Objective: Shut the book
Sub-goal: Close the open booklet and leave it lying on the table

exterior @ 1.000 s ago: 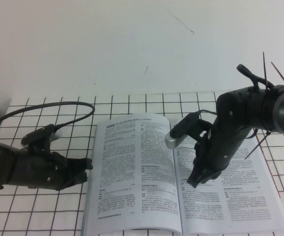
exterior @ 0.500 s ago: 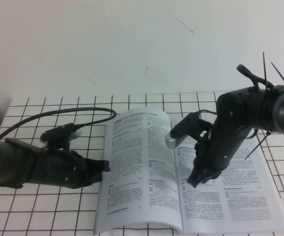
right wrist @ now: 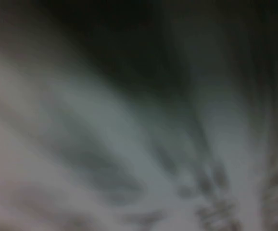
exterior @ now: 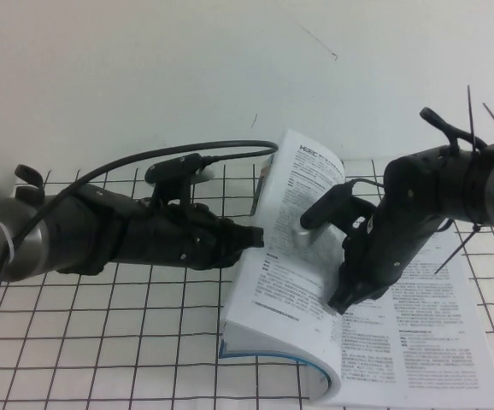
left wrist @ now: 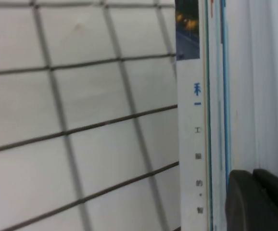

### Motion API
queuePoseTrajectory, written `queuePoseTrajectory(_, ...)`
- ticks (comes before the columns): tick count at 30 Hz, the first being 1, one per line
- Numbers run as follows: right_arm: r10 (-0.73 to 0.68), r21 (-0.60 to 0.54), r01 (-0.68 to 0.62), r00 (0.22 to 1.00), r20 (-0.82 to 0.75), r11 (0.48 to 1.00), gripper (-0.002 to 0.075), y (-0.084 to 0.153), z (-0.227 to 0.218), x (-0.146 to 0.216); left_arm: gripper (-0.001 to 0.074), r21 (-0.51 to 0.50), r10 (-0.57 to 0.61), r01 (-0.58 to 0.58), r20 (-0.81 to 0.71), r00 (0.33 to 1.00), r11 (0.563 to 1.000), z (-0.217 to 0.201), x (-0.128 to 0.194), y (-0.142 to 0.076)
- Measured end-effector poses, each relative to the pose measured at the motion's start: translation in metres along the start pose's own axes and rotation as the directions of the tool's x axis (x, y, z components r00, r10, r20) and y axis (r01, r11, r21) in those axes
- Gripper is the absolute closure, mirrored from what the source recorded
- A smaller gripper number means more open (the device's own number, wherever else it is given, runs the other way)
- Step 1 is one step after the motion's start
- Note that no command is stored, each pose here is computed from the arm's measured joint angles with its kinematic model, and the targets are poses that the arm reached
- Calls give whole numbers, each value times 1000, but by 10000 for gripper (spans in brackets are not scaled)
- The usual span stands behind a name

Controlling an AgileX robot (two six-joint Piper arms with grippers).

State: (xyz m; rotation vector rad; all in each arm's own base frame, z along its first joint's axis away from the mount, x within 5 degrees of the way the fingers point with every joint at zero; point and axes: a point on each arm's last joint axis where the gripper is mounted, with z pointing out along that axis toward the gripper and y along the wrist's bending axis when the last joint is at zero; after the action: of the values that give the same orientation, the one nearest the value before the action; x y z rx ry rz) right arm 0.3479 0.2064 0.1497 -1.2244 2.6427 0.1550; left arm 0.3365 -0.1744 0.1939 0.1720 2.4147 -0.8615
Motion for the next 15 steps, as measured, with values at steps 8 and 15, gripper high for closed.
queuePoseTrajectory(8, 58, 169, -94, 977, 203, 981, 729, -18, -109, 6, 738, 106, 40, -44, 40, 998, 993, -17, -6, -42)
queuePoseTrajectory(15, 25, 260, -154, 897, 442, 953, 729, -7, -218, 31, 738, 158, 88, -112, 152, 984, 981, -62, -19, -69)
